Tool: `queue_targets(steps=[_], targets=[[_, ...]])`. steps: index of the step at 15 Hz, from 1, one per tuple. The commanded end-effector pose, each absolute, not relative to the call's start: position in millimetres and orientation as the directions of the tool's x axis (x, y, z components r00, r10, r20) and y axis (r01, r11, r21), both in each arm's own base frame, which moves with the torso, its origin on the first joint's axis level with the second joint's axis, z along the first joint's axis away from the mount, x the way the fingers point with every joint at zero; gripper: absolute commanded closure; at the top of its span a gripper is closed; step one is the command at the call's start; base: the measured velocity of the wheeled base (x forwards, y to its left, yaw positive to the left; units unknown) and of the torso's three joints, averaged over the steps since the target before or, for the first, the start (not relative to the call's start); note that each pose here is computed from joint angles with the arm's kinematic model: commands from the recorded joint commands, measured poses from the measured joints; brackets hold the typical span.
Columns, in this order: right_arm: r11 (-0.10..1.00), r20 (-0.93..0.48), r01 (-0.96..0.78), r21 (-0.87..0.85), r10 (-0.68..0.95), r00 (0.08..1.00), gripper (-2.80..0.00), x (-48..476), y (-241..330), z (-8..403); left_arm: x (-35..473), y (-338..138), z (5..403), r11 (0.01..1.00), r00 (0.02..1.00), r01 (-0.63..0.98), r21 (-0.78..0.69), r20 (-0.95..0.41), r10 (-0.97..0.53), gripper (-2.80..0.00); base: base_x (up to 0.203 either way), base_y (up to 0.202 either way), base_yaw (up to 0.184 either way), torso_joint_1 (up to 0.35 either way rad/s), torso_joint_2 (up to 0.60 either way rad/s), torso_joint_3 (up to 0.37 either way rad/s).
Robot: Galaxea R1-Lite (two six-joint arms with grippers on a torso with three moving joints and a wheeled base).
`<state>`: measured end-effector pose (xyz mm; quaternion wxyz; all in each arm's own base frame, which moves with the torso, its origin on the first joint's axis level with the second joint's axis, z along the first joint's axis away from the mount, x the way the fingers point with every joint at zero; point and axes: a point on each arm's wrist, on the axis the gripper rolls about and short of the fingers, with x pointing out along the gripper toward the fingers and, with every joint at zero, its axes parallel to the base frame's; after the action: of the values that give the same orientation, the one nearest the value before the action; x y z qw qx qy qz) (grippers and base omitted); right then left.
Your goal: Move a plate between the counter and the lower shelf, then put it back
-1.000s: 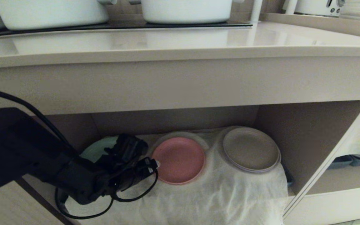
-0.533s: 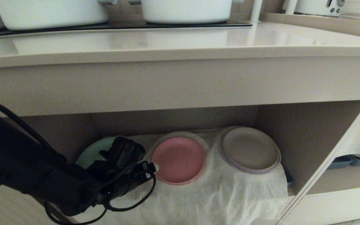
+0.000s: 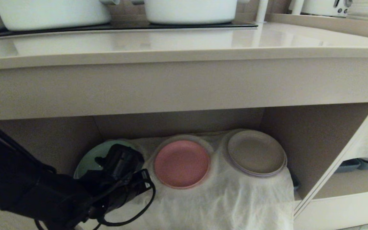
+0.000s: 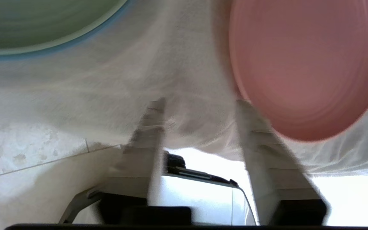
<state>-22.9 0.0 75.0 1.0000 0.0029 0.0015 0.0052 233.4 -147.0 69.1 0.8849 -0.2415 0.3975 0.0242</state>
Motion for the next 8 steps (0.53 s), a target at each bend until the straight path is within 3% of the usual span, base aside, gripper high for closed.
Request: queue_targets(steps=[1,8], targets=[[1.000,-0.005,-0.011,0.006,0.011,1.000,0.00,-22.8,0.0,75.0,224.5,-142.1,76.3,0.878,0.693,-0.228,-0.420,-0.703,-0.157,0.00,0.000,0.000,0.000,0.000,0.00,0.000],[1.000,-0.005,-0.011,0.006,0.011,1.000,0.00,-22.8,0.0,75.0,195.0,-126.7,78.4,0.891,0.683,-0.214,-0.400,-0.714,-0.156,0.00,0.000,0.000,0.000,0.000,0.00,0.000]])
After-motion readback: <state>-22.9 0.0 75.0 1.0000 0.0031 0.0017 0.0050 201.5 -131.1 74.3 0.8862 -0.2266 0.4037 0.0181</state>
